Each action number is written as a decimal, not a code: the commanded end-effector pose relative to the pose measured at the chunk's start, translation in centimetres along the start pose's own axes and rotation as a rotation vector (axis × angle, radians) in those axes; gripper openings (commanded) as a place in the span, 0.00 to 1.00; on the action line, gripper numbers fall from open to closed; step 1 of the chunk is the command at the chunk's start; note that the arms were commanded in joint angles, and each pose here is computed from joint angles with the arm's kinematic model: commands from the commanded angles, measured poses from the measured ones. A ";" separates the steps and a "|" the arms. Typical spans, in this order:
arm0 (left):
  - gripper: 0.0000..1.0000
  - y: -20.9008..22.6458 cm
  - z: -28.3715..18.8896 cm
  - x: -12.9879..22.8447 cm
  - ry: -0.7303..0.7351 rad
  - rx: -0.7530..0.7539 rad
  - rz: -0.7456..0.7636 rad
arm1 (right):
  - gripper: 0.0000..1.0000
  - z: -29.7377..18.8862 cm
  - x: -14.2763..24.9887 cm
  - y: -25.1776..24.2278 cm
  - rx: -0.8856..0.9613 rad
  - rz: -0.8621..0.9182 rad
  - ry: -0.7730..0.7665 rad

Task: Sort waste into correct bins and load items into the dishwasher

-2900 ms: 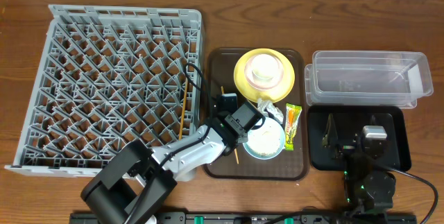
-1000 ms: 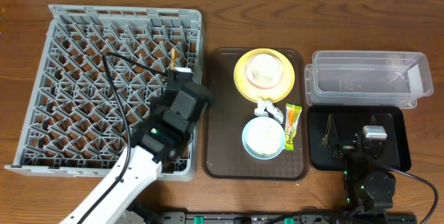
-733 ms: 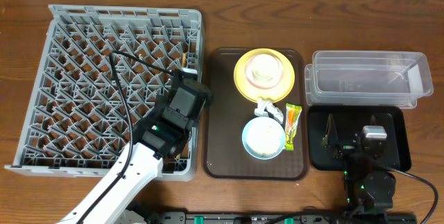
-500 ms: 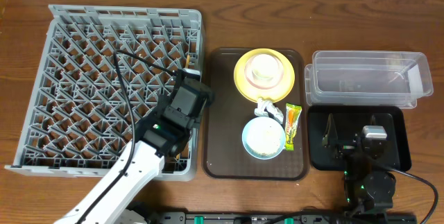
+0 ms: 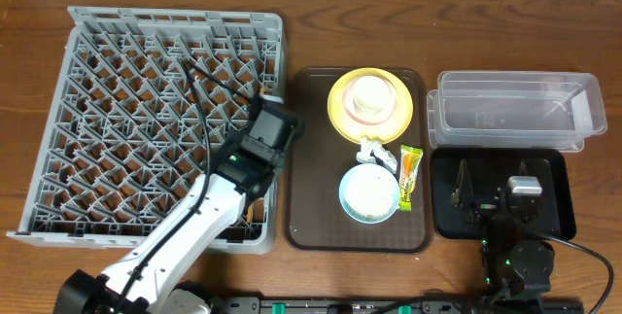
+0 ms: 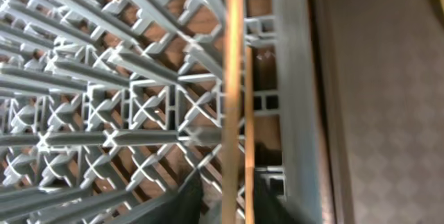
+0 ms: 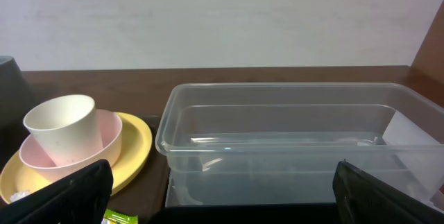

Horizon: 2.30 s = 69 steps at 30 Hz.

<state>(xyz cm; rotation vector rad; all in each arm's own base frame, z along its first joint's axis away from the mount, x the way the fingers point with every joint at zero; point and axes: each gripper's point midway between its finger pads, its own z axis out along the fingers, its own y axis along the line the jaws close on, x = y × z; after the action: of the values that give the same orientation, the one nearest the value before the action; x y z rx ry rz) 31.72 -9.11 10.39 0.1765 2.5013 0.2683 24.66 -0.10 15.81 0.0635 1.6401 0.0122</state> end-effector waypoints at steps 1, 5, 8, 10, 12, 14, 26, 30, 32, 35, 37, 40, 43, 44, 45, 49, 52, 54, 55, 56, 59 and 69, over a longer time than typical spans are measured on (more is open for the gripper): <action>0.36 1.1 -0.3 -0.7 -0.023 -0.021 -0.052 | 0.99 0.0 0.1 -0.2 0.011 0.013 0.002; 0.37 1.4 -1.2 -1.3 -0.055 -0.014 -0.069 | 0.99 0.0 0.1 -0.2 0.011 0.013 0.002; 0.37 1.8 -2.4 -2.2 -0.100 -0.002 -0.099 | 0.99 0.0 0.1 -0.2 0.011 0.013 0.002; 0.38 1.9 -3.6 -2.8 -0.135 0.025 -0.147 | 0.99 0.0 0.1 -0.2 0.011 0.013 0.002; 0.44 1.0 -5.6 -3.5 -0.180 0.134 -0.181 | 0.99 0.0 0.1 -0.2 0.011 0.013 0.002; 0.50 0.4 -7.1 -3.9 -0.205 0.215 -0.220 | 0.99 0.0 0.1 -0.2 0.011 0.013 0.002; 0.73 6.9 -15.4 -2.4 -0.380 0.251 -0.522 | 0.99 0.0 0.1 -0.2 0.011 0.013 0.002; 0.77 10.7 -16.4 -0.6 -0.413 0.126 -0.597 | 0.99 0.0 0.1 -0.2 0.011 0.013 0.002; 0.78 11.9 -16.6 0.4 -0.410 0.084 -0.626 | 0.99 0.0 0.1 -0.2 0.011 0.013 0.001; 0.86 12.2 -16.3 1.0 -0.388 0.067 -0.631 | 0.99 0.0 0.1 -0.2 0.011 0.013 0.002; 0.87 12.1 -16.2 1.2 -0.376 0.065 -0.627 | 0.99 0.0 0.1 -0.2 0.011 0.013 0.002; 0.88 12.1 -16.0 1.9 -0.348 0.057 -0.619 | 0.99 0.0 0.1 -0.2 0.010 0.013 0.001; 0.90 12.0 -15.8 2.4 -0.324 0.051 -0.612 | 0.99 0.0 0.1 -0.2 0.010 0.014 0.002; 0.92 12.0 -15.7 2.6 -0.317 0.049 -0.610 | 0.99 0.0 0.1 -0.1 0.009 0.014 0.002; 0.92 12.0 -15.6 2.7 -0.310 0.047 -0.609 | 0.99 0.0 0.1 0.0 -0.001 0.014 0.002; 0.93 11.9 -15.5 3.3 -0.288 0.041 -0.602 | 0.99 -0.1 -0.1 1.8 -0.105 0.049 -0.001; 0.94 11.9 -15.5 3.3 -0.288 0.041 -0.602 | 0.99 -0.6 -1.3 4.1 -0.237 0.098 -0.026; 0.94 11.9 -15.5 3.3 -0.288 0.041 -0.602 | 0.99 -1.0 -1.3 4.3 -0.248 0.099 0.020; 0.94 11.9 -15.5 3.3 -0.288 0.041 -0.602 | 0.99 -1.2 -1.4 4.3 -0.249 0.100 0.051; 0.94 11.9 -15.5 3.3 -0.288 0.041 -0.602 | 0.99 -1.5 -1.8 4.3 -0.247 0.101 0.077; 0.95 11.9 -15.5 3.3 -0.288 0.041 -0.602 | 0.99 -2.4 -3.9 4.4 -0.242 0.102 0.136; 0.94 11.9 -15.5 3.3 -0.288 0.041 -0.602 | 0.99 -3.3 -8.8 6.5 -0.316 0.088 0.659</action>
<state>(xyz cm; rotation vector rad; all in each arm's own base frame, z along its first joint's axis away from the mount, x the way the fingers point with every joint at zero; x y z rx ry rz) 20.74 0.36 23.20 -0.4694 2.1698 -0.0700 21.51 4.69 24.21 -0.0597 2.1291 0.3167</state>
